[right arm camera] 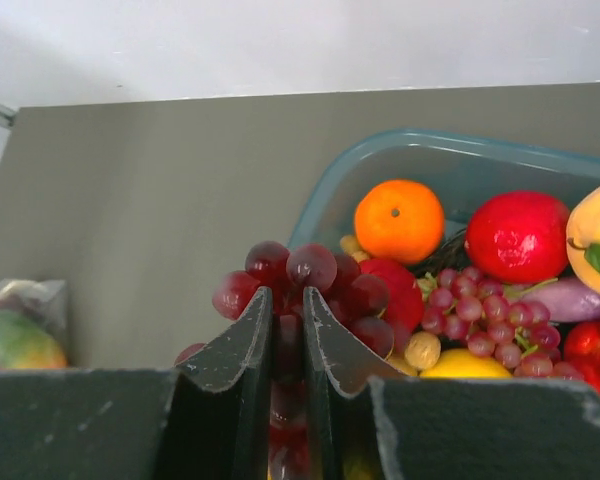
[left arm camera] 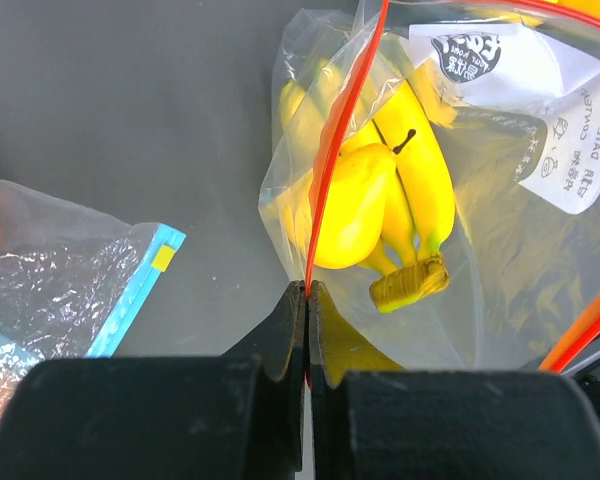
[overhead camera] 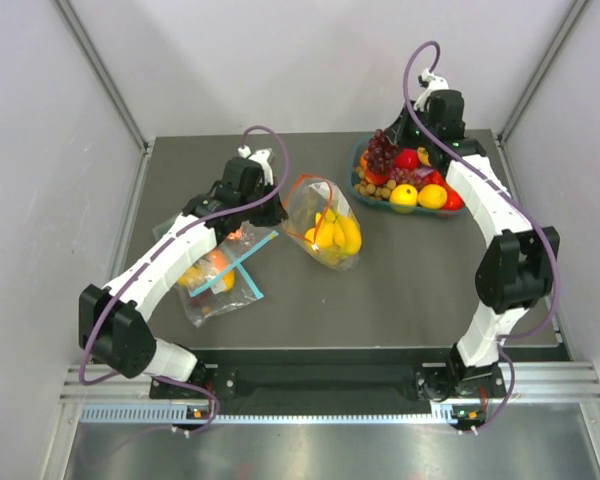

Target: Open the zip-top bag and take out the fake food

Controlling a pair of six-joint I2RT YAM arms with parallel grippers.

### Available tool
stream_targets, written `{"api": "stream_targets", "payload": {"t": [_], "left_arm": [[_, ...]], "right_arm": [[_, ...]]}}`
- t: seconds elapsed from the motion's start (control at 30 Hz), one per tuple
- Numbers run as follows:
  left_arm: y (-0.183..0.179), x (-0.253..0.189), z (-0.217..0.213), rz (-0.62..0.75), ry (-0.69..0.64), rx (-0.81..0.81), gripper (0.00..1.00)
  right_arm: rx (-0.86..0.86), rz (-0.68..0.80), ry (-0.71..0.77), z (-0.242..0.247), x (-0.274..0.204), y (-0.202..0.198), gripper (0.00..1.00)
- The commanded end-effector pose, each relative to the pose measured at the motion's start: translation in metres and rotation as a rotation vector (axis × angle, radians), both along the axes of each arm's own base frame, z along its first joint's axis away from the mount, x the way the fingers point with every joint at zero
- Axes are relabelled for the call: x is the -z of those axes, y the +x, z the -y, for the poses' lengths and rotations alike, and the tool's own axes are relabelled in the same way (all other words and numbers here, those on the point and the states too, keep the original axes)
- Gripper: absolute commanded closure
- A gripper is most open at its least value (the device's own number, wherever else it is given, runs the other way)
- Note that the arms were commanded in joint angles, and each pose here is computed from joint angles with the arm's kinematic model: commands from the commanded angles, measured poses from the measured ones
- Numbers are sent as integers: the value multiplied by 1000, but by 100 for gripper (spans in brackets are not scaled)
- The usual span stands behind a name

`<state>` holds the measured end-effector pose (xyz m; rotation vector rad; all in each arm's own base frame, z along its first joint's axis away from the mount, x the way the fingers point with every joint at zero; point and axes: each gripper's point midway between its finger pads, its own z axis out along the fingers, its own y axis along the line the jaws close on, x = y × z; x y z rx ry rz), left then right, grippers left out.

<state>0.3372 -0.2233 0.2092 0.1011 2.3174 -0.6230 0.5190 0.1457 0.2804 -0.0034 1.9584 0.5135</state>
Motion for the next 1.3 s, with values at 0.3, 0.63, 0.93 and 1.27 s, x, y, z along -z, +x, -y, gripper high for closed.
{"api": "stream_targets", "payload": {"t": [0.3,0.63,0.93,1.27], "left_arm": [[0,-6,-9,8,14,-1,100],[8,-3,-3,-2,10,14,100],[6,-1,-3,-13,5,10,100],[4,-2,-6,-17,-1,-16,100]], "right_arm": [[85,202,43,31,-52,60,100],[82,140,23,37,-12,89,100],[96,85,-48,39,37,104,100],[58,67,-45,3,60,115,90]]}}
